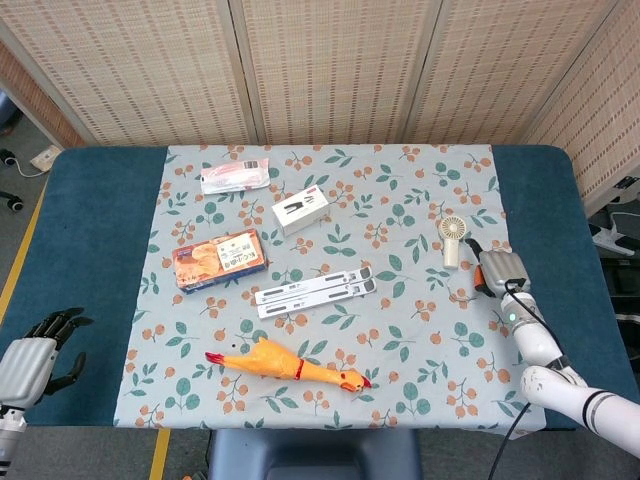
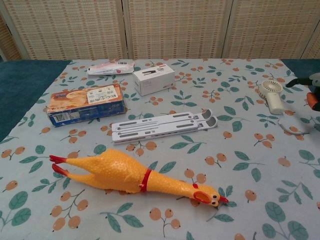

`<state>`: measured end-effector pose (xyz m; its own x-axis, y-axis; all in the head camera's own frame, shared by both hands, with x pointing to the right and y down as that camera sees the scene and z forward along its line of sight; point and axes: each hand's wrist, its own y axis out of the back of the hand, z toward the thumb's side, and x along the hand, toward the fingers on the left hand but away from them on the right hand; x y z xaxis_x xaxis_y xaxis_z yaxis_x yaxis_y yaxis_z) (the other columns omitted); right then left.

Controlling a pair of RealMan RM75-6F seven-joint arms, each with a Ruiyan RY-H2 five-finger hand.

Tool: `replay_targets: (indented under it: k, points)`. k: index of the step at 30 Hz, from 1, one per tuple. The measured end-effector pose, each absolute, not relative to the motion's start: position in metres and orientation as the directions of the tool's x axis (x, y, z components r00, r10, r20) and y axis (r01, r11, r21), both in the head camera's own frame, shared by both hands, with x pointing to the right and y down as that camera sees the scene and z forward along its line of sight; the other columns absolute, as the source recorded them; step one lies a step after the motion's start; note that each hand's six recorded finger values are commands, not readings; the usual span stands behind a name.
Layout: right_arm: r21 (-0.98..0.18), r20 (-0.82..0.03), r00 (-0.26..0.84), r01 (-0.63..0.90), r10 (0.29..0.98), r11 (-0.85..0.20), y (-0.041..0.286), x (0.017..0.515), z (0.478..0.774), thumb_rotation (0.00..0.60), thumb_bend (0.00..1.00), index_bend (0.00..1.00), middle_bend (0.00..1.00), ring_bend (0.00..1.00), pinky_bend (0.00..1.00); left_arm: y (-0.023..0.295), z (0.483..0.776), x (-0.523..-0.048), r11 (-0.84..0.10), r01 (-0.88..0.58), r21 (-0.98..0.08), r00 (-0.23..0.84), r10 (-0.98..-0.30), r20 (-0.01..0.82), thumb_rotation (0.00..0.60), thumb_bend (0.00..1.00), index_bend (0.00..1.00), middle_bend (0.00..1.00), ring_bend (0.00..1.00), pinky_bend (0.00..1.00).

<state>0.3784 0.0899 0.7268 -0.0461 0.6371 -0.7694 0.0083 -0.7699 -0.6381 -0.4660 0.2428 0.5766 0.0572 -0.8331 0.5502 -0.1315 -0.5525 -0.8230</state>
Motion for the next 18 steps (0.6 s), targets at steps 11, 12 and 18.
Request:
replay_targets:
  k: [11,12,18]
  points:
    - [-0.619,-0.784,-0.052,0.004,0.618,-0.785,0.096,0.381,0.733,0.6,0.91,0.06,0.88,0.7,0.74,0.243,0.577,-0.466,-0.557,-0.133,-0.82,0.055,-0.83,0.555,0.6,0.47,0.25,0.14,0.13,0.26]
    - [-0.619,-0.784,-0.054,0.004,0.618,-0.785,0.096,0.382,0.734,0.6,0.91,0.06,0.88,0.7,0.74,0.243,0.577,-0.466,-0.558,-0.133,-0.819,0.054,-0.83,0.556,0.6,0.47,0.25,0.14,0.13,0.26]
    - [-0.613,-0.789,-0.062,0.012,0.611,-0.79,0.098,0.385,0.739,0.6,0.91,0.06,0.88,0.7,0.74,0.243,0.577,-0.465,-0.56,-0.133,-0.818,0.056,-0.828,0.557,0.6,0.47,0.25,0.14,0.13,0.26]
